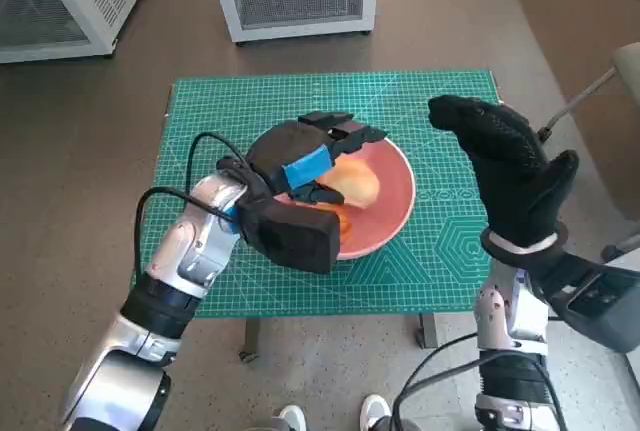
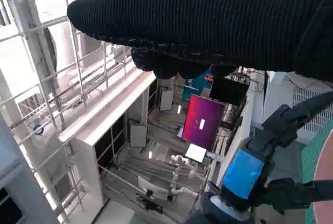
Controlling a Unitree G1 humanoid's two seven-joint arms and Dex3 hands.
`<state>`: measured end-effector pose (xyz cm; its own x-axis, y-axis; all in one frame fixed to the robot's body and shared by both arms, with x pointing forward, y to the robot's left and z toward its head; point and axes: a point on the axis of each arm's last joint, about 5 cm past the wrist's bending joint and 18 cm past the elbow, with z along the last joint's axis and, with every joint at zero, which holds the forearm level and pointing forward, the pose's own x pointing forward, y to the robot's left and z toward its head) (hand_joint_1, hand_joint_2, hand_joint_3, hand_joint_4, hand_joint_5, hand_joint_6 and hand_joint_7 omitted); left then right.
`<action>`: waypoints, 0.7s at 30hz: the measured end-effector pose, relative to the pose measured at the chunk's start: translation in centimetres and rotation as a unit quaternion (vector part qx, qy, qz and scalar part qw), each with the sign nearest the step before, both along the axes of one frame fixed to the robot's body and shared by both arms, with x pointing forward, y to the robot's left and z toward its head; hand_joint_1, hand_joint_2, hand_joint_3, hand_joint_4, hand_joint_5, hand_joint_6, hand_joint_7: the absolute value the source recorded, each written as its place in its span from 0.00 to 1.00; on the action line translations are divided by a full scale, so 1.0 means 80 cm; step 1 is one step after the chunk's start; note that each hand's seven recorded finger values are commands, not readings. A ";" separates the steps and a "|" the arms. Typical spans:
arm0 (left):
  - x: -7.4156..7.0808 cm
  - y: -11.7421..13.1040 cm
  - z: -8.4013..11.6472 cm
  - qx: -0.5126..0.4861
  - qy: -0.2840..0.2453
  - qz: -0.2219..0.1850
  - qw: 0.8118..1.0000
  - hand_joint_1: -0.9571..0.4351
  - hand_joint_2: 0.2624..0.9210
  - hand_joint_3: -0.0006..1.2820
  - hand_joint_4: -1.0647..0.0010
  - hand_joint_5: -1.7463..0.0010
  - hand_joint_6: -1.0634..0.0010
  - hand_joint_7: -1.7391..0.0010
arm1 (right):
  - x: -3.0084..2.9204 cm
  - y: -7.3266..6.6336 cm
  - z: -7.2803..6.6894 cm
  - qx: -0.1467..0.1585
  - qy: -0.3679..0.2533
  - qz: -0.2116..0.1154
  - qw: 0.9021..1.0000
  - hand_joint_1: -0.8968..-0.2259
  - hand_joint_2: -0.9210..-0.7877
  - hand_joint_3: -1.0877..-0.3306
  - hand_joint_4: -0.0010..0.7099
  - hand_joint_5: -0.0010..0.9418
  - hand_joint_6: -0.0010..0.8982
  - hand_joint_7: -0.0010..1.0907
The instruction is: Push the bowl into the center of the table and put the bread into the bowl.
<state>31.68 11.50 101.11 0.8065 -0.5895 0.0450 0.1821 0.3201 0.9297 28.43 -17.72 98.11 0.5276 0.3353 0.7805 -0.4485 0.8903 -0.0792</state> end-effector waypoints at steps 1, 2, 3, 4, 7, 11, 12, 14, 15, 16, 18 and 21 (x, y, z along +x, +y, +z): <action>0.000 0.001 0.000 -0.007 0.002 0.001 1.000 0.37 1.00 0.02 0.91 1.00 0.88 0.88 | 0.0005 0.000 0.001 0.001 -0.001 0.000 1.000 0.57 0.00 0.75 0.51 0.01 0.00 0.56; -0.001 0.002 0.000 -0.013 0.002 0.001 1.000 0.37 1.00 0.02 0.91 1.00 0.88 0.88 | 0.0009 0.001 0.002 0.001 -0.002 0.000 1.000 0.57 0.00 0.75 0.51 0.01 0.00 0.56; -0.001 0.004 0.001 -0.019 0.003 0.001 1.000 0.37 1.00 0.02 0.91 1.00 0.88 0.88 | 0.0014 0.001 0.003 0.001 -0.003 0.000 1.000 0.57 0.00 0.75 0.51 0.01 0.00 0.56; -0.002 0.005 0.002 -0.027 0.002 0.001 1.000 0.37 1.00 0.02 0.91 1.00 0.88 0.88 | 0.0018 0.001 0.004 0.001 -0.004 0.001 1.000 0.57 0.00 0.75 0.51 0.01 0.00 0.56; -0.005 0.009 0.007 -0.052 -0.001 -0.003 0.999 0.37 1.00 0.02 0.91 1.00 0.88 0.89 | 0.0024 0.002 0.006 0.002 -0.006 0.001 1.000 0.58 0.00 0.75 0.51 0.01 0.00 0.56; -0.013 0.014 0.020 -0.092 -0.010 -0.008 0.996 0.38 1.00 0.02 0.91 1.00 0.88 0.89 | 0.0027 0.002 0.008 0.002 -0.007 0.003 1.000 0.58 0.00 0.75 0.51 0.01 0.00 0.56; -0.015 0.016 0.023 -0.101 -0.012 -0.010 0.995 0.38 1.00 0.02 0.91 1.00 0.88 0.90 | 0.0028 0.002 0.009 0.002 -0.007 0.004 1.000 0.57 0.00 0.75 0.51 0.00 0.00 0.56; -0.021 0.018 0.029 -0.125 -0.020 -0.014 0.992 0.37 1.00 0.03 0.91 1.00 0.88 0.90 | 0.0031 0.002 0.012 0.002 -0.008 0.005 1.000 0.57 0.00 0.75 0.51 0.00 0.00 0.56; -0.023 0.020 0.031 -0.139 -0.024 -0.017 0.990 0.37 1.00 0.04 0.91 1.00 0.88 0.90 | 0.0032 0.002 0.014 0.002 -0.009 0.006 1.000 0.57 0.00 0.75 0.51 0.00 0.00 0.56; -0.026 0.022 0.034 -0.151 -0.027 -0.021 0.988 0.36 1.00 0.05 0.91 1.00 0.88 0.90 | 0.0033 0.002 0.015 0.001 -0.009 0.007 1.000 0.57 0.00 0.75 0.51 0.00 0.00 0.56; -0.029 0.026 0.037 -0.182 -0.031 -0.030 0.982 0.35 1.00 0.06 0.91 1.00 0.88 0.90 | 0.0034 0.002 0.018 0.001 -0.011 0.007 1.000 0.57 0.00 0.75 0.51 0.00 0.00 0.56; -0.032 0.033 0.037 -0.237 -0.035 -0.047 0.970 0.34 1.00 0.09 0.91 1.00 0.87 0.90 | 0.0041 0.001 0.023 -0.002 -0.013 0.008 1.000 0.57 0.00 0.76 0.51 0.00 0.01 0.57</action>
<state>29.09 14.13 104.09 0.7350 -0.5610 0.3808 0.1741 0.6989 0.6937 28.76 -17.64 99.98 0.5009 0.3465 0.7931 -0.4612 0.8823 -0.0942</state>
